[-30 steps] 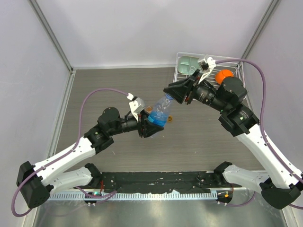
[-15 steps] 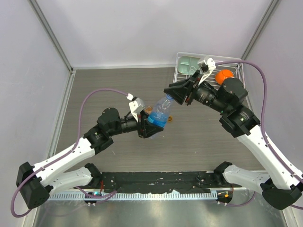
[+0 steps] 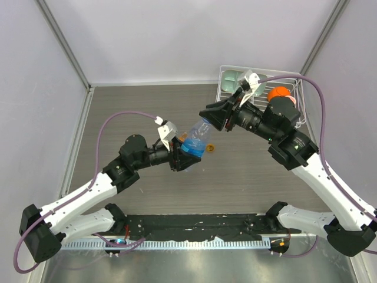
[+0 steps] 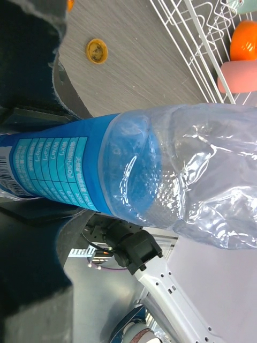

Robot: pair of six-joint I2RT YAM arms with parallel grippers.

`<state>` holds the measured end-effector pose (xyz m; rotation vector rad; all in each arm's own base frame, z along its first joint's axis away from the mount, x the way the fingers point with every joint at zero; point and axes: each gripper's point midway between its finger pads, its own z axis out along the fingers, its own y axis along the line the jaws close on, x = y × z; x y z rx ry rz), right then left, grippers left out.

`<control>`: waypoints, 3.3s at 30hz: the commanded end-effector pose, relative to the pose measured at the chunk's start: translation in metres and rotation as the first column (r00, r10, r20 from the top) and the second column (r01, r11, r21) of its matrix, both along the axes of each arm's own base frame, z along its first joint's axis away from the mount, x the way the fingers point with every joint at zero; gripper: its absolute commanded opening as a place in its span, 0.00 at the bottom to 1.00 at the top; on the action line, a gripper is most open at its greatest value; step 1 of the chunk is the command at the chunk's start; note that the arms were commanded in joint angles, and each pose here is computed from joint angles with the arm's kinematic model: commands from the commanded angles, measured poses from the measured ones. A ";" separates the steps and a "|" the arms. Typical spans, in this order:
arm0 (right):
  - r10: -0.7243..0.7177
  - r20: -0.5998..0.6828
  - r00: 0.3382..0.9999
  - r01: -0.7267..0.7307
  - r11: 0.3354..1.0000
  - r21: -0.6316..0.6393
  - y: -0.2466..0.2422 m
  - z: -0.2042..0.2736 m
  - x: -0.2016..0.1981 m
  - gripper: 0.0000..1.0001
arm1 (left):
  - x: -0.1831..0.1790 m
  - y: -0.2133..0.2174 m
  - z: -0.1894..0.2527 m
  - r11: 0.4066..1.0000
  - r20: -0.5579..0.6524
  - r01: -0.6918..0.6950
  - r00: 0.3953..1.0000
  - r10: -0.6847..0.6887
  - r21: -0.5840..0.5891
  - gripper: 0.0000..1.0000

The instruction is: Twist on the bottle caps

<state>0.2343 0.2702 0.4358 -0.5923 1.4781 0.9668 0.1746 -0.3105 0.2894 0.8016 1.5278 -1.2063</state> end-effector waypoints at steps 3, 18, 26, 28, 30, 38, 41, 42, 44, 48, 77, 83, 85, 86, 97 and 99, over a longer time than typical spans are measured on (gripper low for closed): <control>0.056 -0.046 0.997 -0.057 0.998 -0.016 0.021 -0.013 -0.010 0.28 | 0.011 0.009 0.072 0.982 0.167 -0.045 0.983 0.076 -0.182 0.00; 0.139 -0.075 0.987 -0.144 0.988 -0.063 0.063 -0.022 -0.042 0.20 | 0.029 0.033 0.118 0.922 0.360 -0.138 0.892 0.275 -0.361 0.02; 0.097 0.016 0.995 -0.097 0.995 -0.014 0.050 0.029 -0.042 0.20 | 0.006 0.030 0.080 0.973 0.450 -0.040 0.882 0.141 -0.226 0.00; 0.122 0.031 0.992 -0.122 0.993 0.006 0.050 0.047 -0.047 0.20 | 0.005 0.030 0.065 0.981 0.439 -0.039 0.890 0.121 -0.191 0.00; 0.140 0.038 0.989 -0.141 0.990 0.025 0.049 0.058 -0.052 0.20 | 0.005 0.028 0.055 0.984 0.431 -0.038 0.896 0.111 -0.174 0.00; 0.068 0.072 0.995 -0.074 0.994 0.081 0.038 0.091 -0.045 0.22 | 0.011 0.020 0.057 0.975 0.396 -0.030 0.911 0.116 -0.218 0.00; 0.038 0.059 0.998 -0.041 0.998 0.051 0.041 0.082 -0.036 0.23 | 0.009 0.019 0.063 0.971 0.402 -0.013 0.909 0.112 -0.240 0.00; 0.032 0.055 0.998 -0.034 0.998 0.045 0.042 0.079 -0.033 0.24 | 0.009 0.019 0.065 0.970 0.403 -0.010 0.909 0.111 -0.245 0.00; 0.029 0.051 0.998 -0.031 0.999 0.036 0.043 0.075 -0.032 0.24 | 0.006 0.020 0.068 0.967 0.405 -0.002 0.908 0.109 -0.255 0.00; 0.007 0.053 0.999 -0.008 1.000 0.017 0.043 0.068 -0.027 0.25 | 0.002 0.023 0.069 0.965 0.405 0.005 0.908 0.105 -0.263 0.00; 0.124 0.025 0.992 -0.121 0.987 -0.108 0.054 0.041 -0.041 0.43 | 0.012 0.030 0.071 0.949 0.354 -0.070 0.917 0.183 -0.308 0.00; 0.144 0.025 0.989 -0.140 0.985 -0.103 0.054 0.042 -0.045 0.54 | 0.013 0.030 0.070 0.949 0.353 -0.077 0.916 0.189 -0.307 0.00; 0.145 0.027 0.989 -0.142 0.985 -0.101 0.055 0.042 -0.045 0.56 | 0.014 0.031 0.071 0.948 0.351 -0.081 0.916 0.193 -0.309 0.00; 0.145 0.025 0.989 -0.142 0.985 -0.101 0.055 0.042 -0.045 0.56 | 0.014 0.031 0.071 0.947 0.352 -0.083 0.915 0.195 -0.309 0.00; 0.127 0.017 0.992 -0.125 0.988 -0.094 0.057 0.041 -0.040 0.54 | 0.017 0.036 0.068 0.943 0.335 -0.112 0.916 0.221 -0.315 0.00; 0.086 0.012 0.996 -0.084 0.991 -0.102 0.053 0.035 -0.034 0.50 | 0.024 0.041 0.062 0.940 0.305 -0.162 0.917 0.256 -0.302 0.00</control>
